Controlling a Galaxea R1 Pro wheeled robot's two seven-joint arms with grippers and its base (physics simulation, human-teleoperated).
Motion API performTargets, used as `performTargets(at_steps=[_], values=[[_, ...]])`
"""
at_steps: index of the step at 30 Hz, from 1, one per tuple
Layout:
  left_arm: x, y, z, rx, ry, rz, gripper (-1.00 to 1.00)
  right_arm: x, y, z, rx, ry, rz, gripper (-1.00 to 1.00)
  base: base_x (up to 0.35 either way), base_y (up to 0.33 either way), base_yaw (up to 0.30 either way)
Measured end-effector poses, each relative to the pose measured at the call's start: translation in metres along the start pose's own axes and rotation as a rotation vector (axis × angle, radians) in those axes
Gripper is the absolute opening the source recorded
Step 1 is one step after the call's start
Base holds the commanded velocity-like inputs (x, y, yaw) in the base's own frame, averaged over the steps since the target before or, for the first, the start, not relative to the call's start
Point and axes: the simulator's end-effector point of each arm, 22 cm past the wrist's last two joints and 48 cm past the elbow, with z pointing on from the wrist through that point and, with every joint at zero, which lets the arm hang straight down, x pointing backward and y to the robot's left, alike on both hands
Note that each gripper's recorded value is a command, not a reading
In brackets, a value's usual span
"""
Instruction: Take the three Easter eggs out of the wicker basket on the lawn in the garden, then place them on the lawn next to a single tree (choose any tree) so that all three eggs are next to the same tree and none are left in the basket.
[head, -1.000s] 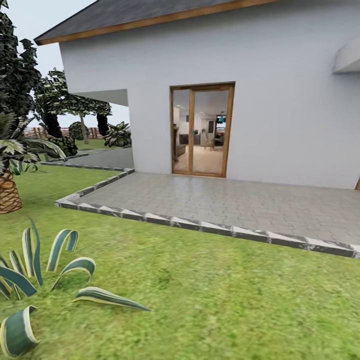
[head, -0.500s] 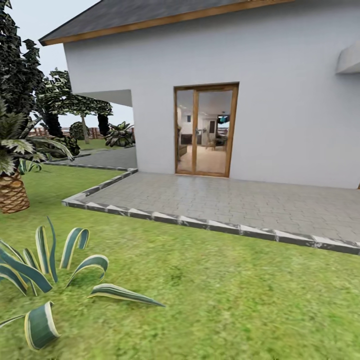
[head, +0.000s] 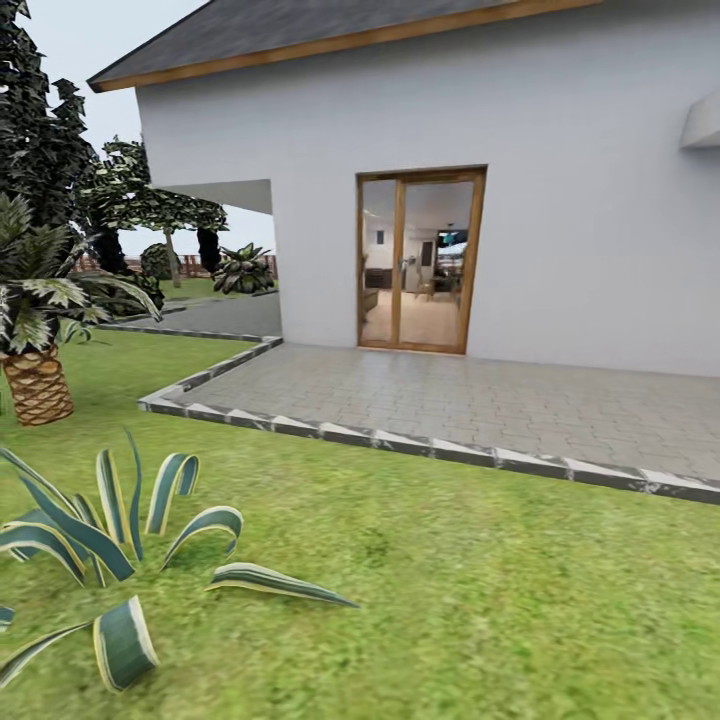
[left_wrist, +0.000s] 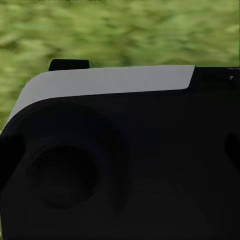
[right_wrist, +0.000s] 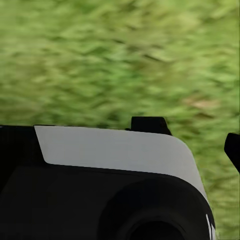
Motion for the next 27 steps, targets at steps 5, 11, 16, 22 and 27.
performTargets(at_steps=[5,11,16,22,27], values=[[0.0000,0.0000,0.0000,0.000,0.000,0.000,1.00,0.0000,0.0000,0.0000,0.000,0.000,0.000,1.00,0.000,0.325,0.000],[0.0000,0.0000,0.0000,0.000,0.000,0.000,1.00,0.0000,0.0000,0.0000,0.000,0.000,0.000,1.00,0.000,0.325,0.000],[0.0000,0.0000,0.0000,0.000,0.000,0.000,1.00,0.0000,0.0000,0.0000,0.000,0.000,0.000,1.00,0.000,0.325,0.000],[-0.0001,0.0000,0.0000,0.000,0.000,0.000,1.00,0.0000,0.0000,0.0000,0.000,0.000,0.000,1.00,0.032,0.325,0.000],[-0.0001,0.0000,-0.0001,0.000,0.000,0.000,1.00,0.0000,0.0000,-0.0001,0.000,0.000,0.000,1.00,0.101,0.287,0.000]])
